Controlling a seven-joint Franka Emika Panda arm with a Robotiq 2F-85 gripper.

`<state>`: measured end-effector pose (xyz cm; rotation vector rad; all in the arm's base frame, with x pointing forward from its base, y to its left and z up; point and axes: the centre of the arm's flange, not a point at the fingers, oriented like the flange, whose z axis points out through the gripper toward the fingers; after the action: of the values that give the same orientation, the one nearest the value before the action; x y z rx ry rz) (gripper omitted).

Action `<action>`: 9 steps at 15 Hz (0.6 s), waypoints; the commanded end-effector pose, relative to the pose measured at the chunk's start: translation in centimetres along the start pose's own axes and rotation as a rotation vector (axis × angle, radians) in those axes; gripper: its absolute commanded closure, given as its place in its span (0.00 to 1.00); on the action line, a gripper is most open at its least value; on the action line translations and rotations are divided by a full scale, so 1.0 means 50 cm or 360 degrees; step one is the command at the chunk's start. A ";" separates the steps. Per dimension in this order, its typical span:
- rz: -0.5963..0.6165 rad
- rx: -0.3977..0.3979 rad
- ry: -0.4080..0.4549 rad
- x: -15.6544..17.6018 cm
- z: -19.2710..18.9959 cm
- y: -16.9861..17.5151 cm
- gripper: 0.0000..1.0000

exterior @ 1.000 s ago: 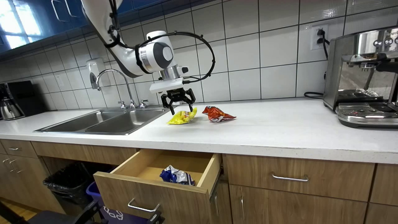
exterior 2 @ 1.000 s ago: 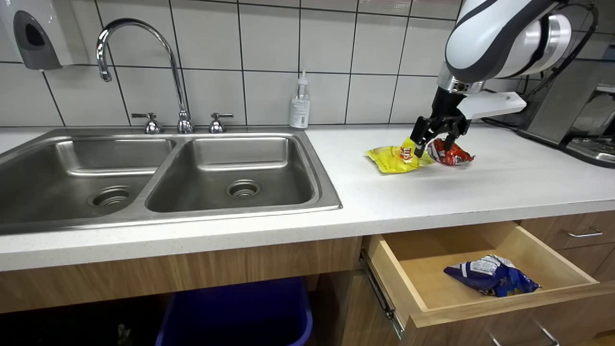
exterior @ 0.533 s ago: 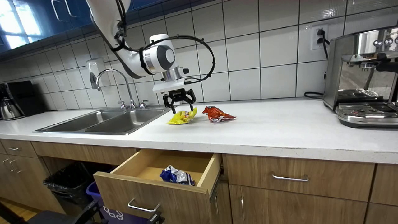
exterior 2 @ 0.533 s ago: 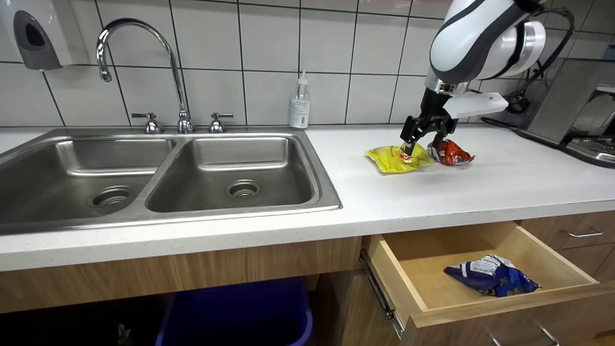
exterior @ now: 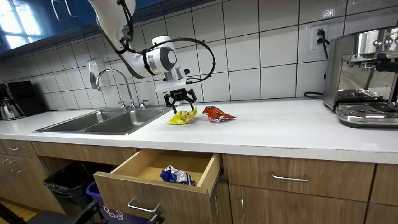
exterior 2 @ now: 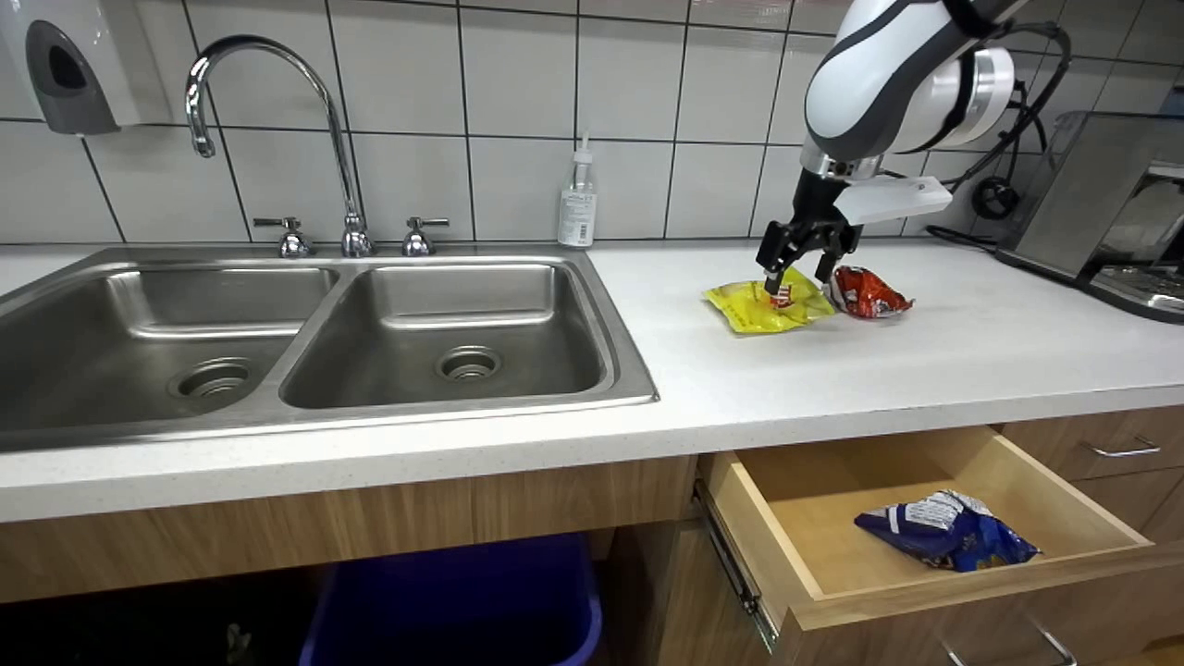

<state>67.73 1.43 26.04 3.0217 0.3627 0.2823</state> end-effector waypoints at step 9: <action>-0.0138 0.0056 -0.0031 0.074 0.005 -0.022 0.00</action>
<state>69.58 3.28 25.95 3.0262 0.4432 0.2695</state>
